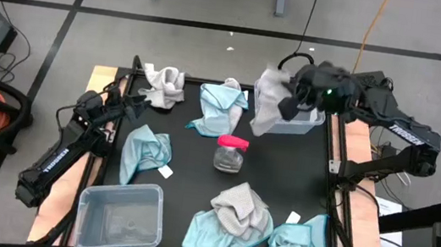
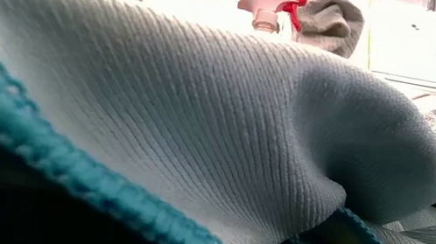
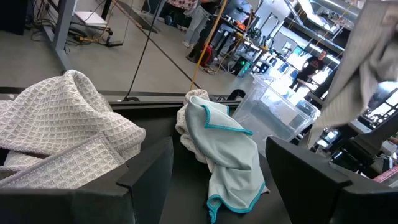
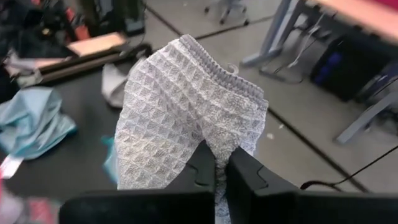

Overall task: Sort microfiber towel by color & place in baskets
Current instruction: Put the gray towel into the top transparent bin

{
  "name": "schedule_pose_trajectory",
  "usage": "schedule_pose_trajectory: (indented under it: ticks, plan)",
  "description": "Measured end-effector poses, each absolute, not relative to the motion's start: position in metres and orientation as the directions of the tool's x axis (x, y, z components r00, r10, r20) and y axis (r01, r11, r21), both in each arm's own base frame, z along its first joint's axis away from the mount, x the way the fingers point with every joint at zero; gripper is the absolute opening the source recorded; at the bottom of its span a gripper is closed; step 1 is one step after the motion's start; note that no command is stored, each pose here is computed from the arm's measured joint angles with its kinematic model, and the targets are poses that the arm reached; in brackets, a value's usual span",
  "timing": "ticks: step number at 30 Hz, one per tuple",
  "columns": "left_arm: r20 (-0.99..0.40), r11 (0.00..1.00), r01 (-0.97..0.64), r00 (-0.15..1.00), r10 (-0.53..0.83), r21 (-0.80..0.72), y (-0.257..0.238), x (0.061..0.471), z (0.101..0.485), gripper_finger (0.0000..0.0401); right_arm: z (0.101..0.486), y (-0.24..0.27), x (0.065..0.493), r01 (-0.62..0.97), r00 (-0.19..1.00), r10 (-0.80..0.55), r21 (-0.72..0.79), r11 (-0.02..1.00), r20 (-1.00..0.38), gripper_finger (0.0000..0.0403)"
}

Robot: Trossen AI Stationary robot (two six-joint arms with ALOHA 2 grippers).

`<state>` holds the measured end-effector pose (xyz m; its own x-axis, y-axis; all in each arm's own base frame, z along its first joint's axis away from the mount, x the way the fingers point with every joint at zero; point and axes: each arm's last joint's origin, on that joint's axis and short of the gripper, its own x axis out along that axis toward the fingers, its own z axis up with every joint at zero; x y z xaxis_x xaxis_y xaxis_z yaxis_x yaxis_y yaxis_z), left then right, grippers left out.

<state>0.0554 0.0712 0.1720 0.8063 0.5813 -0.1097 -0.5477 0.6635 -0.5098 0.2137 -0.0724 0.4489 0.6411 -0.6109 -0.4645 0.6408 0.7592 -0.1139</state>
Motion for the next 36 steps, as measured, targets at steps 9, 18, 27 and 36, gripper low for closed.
schedule_pose_trajectory:
  ticks: [9,18,27,36]
  plan:
    - [-0.110,0.663,-0.548,0.806,0.581,-0.510,0.071,0.055,0.172,0.0262,0.478,-0.097,0.198,0.699,0.623,-0.709,-0.170,0.694,-0.330,0.0000]
    - [-0.110,0.664,-0.548,0.806,0.581,-0.510,0.071,0.055,0.172,0.0262,0.488,-0.114,0.189,0.729,0.597,-0.751,-0.201,0.654,-0.280,0.0000]
    - [-0.110,0.663,-0.548,0.806,0.581,-0.510,0.071,0.055,0.172,0.0262,0.468,-0.132,0.193,0.734,0.506,-0.750,-0.244,0.634,-0.426,0.0000]
    - [-0.110,0.663,-0.548,0.806,0.581,-0.510,0.071,0.055,0.172,0.0262,0.435,-0.154,0.208,0.704,0.384,-0.687,-0.286,0.650,-0.617,0.0000]
